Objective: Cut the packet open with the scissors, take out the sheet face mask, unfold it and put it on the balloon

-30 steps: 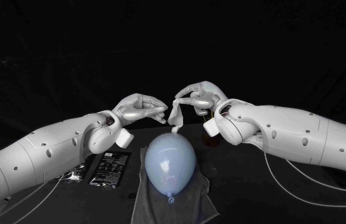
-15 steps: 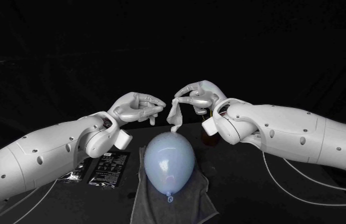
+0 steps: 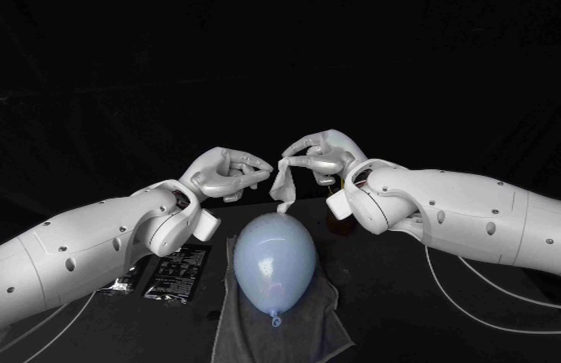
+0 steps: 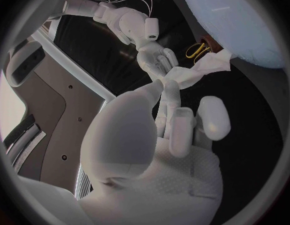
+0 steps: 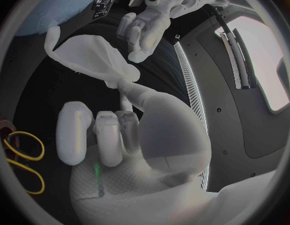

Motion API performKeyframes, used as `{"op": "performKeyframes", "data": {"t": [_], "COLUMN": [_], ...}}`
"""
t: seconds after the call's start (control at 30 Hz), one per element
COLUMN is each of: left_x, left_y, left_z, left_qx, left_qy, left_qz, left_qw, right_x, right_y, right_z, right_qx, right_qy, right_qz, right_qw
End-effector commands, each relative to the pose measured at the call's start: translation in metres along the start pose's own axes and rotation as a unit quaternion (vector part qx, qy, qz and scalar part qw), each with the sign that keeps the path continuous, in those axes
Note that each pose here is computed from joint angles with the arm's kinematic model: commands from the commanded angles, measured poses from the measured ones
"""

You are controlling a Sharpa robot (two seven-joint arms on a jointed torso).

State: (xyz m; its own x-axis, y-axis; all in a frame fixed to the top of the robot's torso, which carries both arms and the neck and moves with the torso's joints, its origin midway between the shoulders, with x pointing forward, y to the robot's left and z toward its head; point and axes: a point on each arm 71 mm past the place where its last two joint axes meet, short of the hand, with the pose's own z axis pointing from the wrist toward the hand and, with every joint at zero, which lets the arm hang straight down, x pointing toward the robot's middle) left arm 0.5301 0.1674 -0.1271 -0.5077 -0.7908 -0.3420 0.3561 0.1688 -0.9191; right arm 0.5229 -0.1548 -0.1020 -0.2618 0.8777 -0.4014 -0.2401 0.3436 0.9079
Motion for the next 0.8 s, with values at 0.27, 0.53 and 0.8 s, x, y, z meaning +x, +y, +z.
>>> {"op": "performKeyframes", "data": {"t": [0.27, 0.53, 0.8], "left_x": [0.0040, -0.0017, -0.0026], "left_y": [-0.0007, 0.0009, 0.0047], "left_z": [0.0049, 0.0049, 0.0049], "left_qx": [-0.019, -0.024, -0.047], "left_qy": [-0.033, -0.064, -0.062], "left_qz": [0.045, 0.064, 0.074], "left_qw": [0.998, 0.996, 0.994], "right_x": [0.0046, 0.0069, 0.0091], "right_y": [0.0029, 0.0041, 0.0053], "right_z": [-0.0011, -0.0031, -0.0043], "right_qx": [-0.007, -0.011, -0.015], "right_qy": [0.004, 0.009, 0.013], "right_qz": [-0.003, 0.003, 0.008], "right_qw": [1.000, 1.000, 1.000]}}
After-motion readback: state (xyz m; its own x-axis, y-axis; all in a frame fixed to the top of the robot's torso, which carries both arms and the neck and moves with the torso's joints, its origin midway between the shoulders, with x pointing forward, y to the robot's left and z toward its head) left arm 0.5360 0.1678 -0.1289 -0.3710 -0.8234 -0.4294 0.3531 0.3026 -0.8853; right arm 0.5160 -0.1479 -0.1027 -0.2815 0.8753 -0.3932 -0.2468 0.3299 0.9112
